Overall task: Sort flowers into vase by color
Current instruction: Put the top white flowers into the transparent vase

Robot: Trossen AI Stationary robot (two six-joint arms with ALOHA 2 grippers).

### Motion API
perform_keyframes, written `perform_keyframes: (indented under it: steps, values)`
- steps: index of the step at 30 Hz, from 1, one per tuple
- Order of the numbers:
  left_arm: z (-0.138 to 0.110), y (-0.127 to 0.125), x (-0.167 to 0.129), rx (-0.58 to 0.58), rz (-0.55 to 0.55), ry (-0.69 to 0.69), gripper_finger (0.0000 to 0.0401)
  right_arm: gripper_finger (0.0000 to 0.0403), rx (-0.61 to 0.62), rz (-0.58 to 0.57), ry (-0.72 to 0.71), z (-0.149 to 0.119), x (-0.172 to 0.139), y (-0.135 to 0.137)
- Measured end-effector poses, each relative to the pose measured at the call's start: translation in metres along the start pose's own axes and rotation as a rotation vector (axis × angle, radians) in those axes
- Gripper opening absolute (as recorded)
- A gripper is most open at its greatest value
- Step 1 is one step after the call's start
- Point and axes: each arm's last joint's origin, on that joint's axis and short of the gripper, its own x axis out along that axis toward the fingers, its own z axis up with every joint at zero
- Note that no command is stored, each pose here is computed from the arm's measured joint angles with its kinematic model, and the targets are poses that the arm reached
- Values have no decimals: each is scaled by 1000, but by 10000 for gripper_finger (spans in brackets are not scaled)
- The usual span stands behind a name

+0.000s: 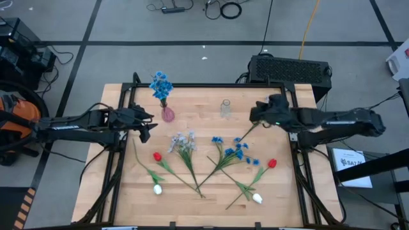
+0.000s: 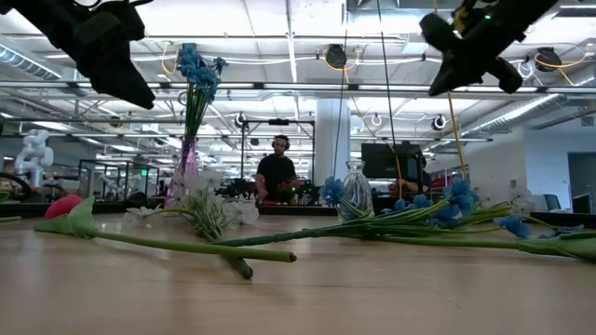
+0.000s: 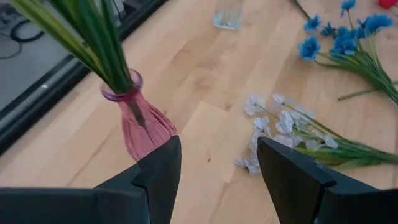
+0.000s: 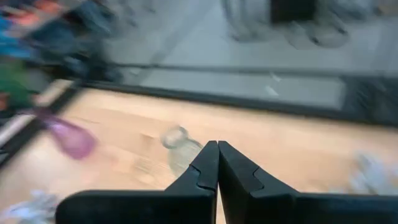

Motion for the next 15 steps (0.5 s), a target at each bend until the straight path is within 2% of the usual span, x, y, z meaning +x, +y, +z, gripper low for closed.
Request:
perform_keyframes:
  steps: [6,15]
  values:
    - [0,1,-1,0,4,-9,217,0,193,-301,214,5,21,7]
    - [0,1,-1,6,34,-18,217,0,380,-503,393,2,62,-2]
